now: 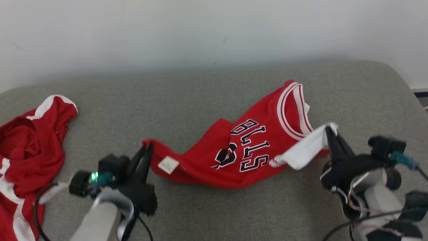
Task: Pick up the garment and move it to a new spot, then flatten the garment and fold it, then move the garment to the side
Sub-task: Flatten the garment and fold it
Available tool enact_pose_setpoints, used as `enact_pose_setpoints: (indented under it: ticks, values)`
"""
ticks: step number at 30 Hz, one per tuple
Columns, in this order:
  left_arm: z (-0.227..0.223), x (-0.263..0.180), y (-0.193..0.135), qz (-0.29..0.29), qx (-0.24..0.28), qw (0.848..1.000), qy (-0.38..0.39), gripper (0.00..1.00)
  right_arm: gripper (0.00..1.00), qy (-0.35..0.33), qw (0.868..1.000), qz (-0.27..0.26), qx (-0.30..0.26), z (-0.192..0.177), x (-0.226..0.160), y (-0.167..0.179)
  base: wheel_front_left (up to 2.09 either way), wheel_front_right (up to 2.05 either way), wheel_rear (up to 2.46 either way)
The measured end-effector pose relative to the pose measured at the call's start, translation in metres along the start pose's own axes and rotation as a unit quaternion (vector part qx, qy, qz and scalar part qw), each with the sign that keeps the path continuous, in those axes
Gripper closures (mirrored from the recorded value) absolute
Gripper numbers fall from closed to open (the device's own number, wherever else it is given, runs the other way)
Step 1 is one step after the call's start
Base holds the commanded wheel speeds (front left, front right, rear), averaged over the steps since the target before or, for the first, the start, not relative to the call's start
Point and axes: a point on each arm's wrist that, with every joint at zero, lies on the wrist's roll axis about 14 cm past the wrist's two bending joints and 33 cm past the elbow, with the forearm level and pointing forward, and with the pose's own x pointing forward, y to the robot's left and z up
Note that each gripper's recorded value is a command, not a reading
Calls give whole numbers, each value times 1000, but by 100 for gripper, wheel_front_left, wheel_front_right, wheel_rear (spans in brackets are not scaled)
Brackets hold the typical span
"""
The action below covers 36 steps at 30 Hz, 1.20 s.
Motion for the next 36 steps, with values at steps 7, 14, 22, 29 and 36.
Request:
enact_pose_setpoints:
  ticks: [7,14,22,29,36]
  values:
    - [88,86,23,-36,89,994,-60,100,100,-59,998,28,-9,93,80,4,0,0,0]
    - [152,157,20,-63,128,984,-108,100,100,-102,994,35,8,166,152,-1,0,0,0]
    - [199,218,41,-49,178,973,-136,100,100,-121,992,16,16,220,218,-15,0,0,0]
    - [234,247,57,-25,183,968,-170,100,100,-152,988,-3,-30,255,252,-18,0,0,0]
    - [267,255,52,-23,191,956,-220,100,100,-188,980,-10,-72,289,262,-13,0,0,0]
